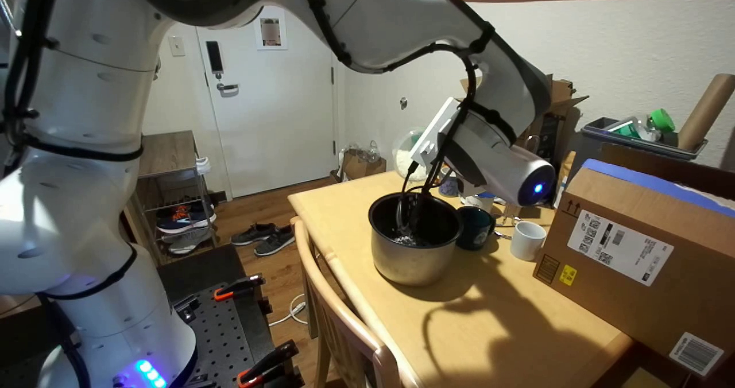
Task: Pick the bowl and pour its contents into the bucket
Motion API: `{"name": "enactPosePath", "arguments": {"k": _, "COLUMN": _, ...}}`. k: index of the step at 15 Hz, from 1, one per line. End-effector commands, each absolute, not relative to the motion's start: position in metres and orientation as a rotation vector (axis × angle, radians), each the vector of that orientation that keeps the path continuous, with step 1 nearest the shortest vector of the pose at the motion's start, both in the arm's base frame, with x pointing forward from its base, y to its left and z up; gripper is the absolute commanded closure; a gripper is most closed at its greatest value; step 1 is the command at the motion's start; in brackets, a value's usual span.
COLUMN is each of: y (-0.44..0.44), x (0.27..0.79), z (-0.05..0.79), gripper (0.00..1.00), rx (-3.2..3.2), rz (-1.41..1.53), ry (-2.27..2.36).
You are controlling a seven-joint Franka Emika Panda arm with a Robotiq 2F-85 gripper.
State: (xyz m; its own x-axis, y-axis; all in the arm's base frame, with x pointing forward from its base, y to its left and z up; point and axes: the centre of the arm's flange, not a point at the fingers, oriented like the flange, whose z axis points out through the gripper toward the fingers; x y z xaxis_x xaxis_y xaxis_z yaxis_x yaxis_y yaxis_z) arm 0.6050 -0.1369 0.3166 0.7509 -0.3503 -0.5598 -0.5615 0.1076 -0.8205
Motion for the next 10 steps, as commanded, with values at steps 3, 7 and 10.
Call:
{"name": "enactPosePath", "arguments": {"k": 3, "y": -0.1472, "x": 0.6018, "z": 0.3116, "gripper": 0.98, "rx": -1.430, "rz": 0.193, "ry": 0.773}}
{"name": "enactPosePath", "arguments": {"k": 7, "y": -0.1490, "x": 0.6007, "z": 0.3078, "gripper": 0.98, "rx": -1.409, "rz": 0.204, "ry": 0.770}}
{"name": "enactPosePath", "arguments": {"k": 10, "y": -0.1500, "x": 0.6002, "z": 0.3061, "gripper": 0.98, "rx": -1.394, "rz": 0.207, "ry": 0.768}}
